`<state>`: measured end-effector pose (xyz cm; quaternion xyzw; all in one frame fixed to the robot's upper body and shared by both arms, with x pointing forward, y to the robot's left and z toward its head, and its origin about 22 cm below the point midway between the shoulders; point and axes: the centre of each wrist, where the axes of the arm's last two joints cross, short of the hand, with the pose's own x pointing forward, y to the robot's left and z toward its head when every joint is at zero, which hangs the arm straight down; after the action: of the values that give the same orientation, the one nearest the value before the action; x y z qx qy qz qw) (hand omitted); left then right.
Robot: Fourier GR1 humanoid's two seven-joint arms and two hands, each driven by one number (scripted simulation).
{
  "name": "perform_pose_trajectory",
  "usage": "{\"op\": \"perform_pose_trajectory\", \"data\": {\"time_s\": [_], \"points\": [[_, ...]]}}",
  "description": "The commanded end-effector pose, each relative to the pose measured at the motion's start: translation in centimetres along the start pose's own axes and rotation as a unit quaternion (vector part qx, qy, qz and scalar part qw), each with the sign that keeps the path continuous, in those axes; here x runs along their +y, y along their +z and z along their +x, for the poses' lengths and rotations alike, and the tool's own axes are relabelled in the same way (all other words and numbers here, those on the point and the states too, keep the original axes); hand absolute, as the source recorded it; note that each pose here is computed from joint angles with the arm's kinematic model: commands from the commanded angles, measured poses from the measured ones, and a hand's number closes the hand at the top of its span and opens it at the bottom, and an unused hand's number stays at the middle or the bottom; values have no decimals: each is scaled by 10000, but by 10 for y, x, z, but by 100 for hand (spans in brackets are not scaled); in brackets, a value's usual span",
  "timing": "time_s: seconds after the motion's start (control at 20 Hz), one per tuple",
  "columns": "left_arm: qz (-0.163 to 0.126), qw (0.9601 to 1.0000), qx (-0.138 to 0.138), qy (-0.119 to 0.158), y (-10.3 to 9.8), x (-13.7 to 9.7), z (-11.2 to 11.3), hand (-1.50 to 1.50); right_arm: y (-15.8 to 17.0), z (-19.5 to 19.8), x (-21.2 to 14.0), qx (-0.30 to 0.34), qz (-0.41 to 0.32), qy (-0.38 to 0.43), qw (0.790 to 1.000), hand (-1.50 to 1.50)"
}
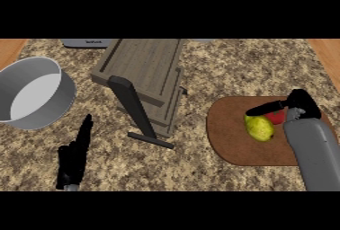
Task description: Pick the tomato from the cutting board and place it in the tiered basket
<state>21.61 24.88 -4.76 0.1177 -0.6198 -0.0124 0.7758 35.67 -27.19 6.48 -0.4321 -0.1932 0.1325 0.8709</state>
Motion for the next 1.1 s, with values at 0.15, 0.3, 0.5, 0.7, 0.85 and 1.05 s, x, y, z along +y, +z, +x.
{"op": "perform_pose_trajectory", "data": {"time_s": [0.15, 0.3, 0.5, 0.7, 0.85, 1.05], "points": [[9, 9999, 135, 11, 2, -6, 4, 0, -1, 3, 46, 840, 49, 216, 9962, 150], [23, 9999, 159, 16, -13, 12, -6, 0, -4, 2, 31, 644, -3, 224, 9977, 150], [23, 9998, 213, 14, 5, 13, -14, 0, 4, -11, 26, 328, 11, 207, 9992, 150], [-64, 9998, 166, -27, 6, 5, -6, 0, -15, -9, 55, 75, -484, 792, 9957, 150], [64, 9998, 181, -10, 6, -4, 4, 0, 40, 8, 47, -1327, -371, 1550, 9783, 150], [-63, 9994, 333, -49, 5, -5, -6, 0, 136, 39, 83, -3747, 96, 2613, 8895, 150]]}}
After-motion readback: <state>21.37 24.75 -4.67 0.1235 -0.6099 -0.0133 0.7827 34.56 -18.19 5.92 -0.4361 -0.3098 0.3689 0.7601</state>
